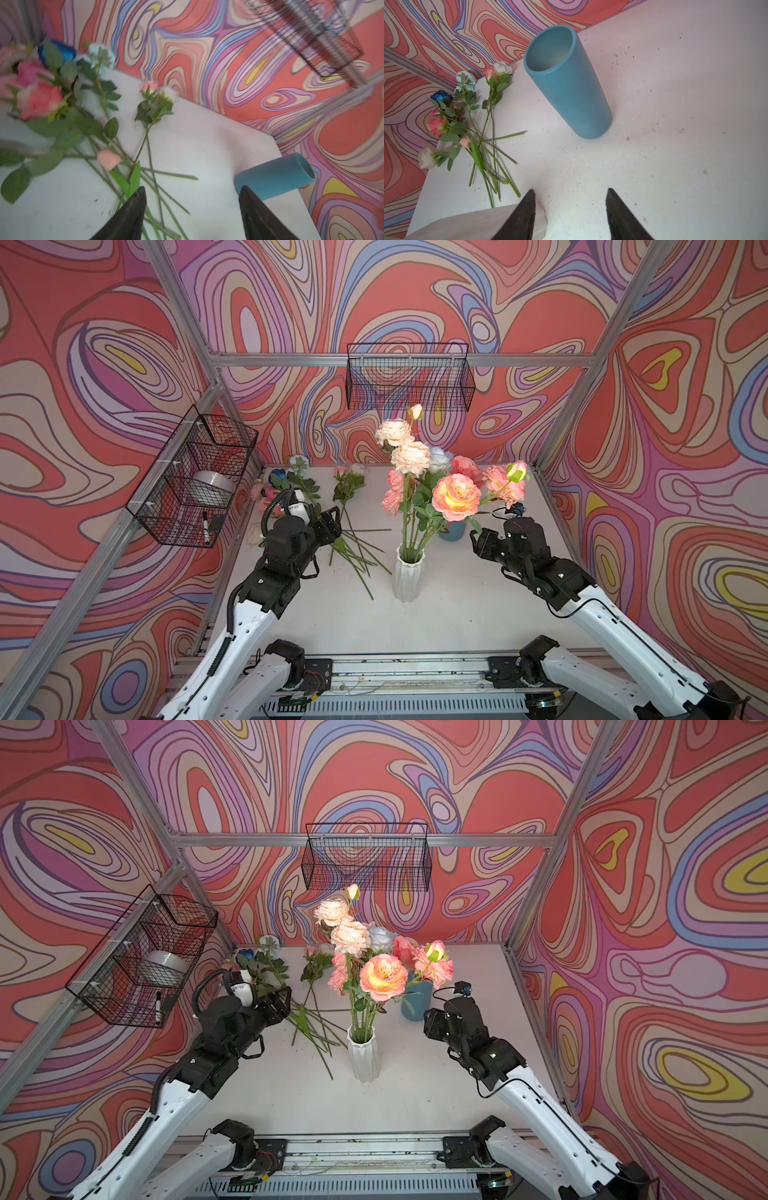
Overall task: Arrange flowers in a vase
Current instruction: Pick up the flower from the flowers.
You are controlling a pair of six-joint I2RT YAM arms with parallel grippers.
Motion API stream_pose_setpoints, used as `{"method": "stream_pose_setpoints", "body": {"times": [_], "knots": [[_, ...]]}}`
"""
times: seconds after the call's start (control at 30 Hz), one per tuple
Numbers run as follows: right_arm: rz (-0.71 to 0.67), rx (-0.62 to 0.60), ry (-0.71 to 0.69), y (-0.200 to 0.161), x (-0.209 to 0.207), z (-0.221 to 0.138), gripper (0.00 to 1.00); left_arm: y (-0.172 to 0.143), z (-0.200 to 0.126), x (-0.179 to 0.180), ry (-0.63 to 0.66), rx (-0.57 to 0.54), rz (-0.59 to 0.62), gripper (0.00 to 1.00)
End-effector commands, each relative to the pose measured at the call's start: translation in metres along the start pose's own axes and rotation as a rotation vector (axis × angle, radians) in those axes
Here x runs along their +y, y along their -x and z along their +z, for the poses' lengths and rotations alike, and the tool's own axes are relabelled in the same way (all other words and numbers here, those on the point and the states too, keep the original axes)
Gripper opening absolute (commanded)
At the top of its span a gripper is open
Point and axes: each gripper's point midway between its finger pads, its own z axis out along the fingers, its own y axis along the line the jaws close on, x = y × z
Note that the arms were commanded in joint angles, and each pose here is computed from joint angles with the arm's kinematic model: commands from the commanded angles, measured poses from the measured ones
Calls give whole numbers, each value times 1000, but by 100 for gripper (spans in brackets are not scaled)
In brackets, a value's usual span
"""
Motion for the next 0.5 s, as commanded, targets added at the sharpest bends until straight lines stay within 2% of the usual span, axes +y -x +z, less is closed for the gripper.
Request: {"method": "stream_pose_setpoints", "body": {"times": [0.0,0.1,0.2,0.33,0.47], "knots": [[-1,4,8,-4,-1,4,56,-19,25,15,-2,59,-208,64],[-5,4,9,-3,-1,5,56,-20,56,29,28,58,-265,61],[-8,7,4,-4,-2,6,56,-16,91,31,40,72,-254,61],[-11,10,-3,-6,-4,7,56,-13,139,36,120,119,-146,62],[-15,2,-9,-5,-5,4,56,-23,179,52,250,253,-7,60]]}}
